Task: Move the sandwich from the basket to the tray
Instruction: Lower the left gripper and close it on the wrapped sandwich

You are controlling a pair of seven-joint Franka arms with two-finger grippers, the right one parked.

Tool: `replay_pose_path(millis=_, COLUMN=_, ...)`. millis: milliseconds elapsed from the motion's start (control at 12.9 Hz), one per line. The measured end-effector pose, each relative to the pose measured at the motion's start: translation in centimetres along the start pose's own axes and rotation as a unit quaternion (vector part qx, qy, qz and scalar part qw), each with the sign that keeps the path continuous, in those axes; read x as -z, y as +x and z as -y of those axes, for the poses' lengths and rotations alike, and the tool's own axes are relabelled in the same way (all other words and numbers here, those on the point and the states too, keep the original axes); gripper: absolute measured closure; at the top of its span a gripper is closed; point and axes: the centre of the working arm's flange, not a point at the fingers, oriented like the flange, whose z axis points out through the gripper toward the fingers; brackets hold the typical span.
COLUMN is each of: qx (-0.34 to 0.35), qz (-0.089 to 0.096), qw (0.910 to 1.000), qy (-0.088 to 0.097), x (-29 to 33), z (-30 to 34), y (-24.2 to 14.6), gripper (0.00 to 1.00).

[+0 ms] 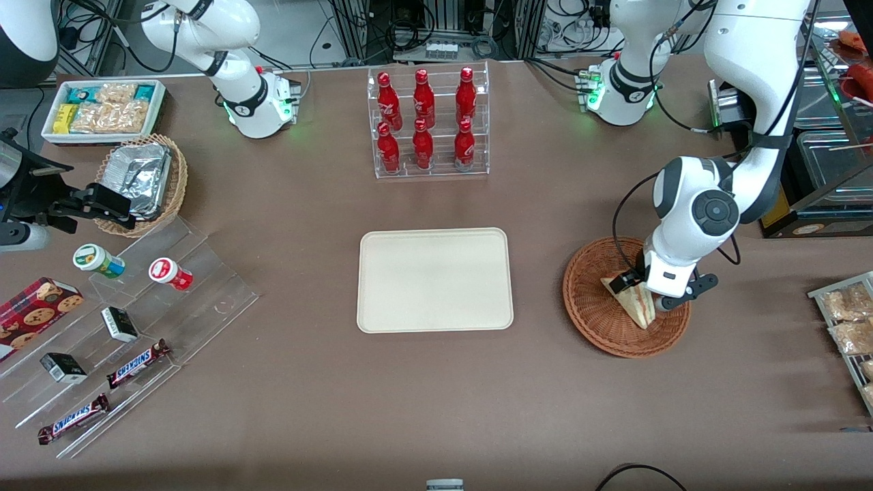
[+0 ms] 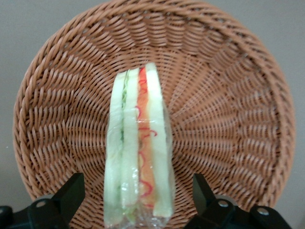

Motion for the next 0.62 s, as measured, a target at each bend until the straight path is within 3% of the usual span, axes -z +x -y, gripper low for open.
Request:
replay_pose_path(millis=78, qx=0.001, qz=0.002, qw=1.0, qy=0.002, x=-0.2, z=0.2, y=-0.1, gripper=0.04)
replay_pose_path(millis=466, qx=0.01, qz=-0.002, qw=1.0, qy=0.0, x=0.5, z=0.0, y=0.5, gripper=0.63)
replay_pose_path(millis=621, qx=0.011, qz=0.014, qw=0.9997, qy=0.014, x=2.3, z=-0.5, y=1.3, gripper=0.72)
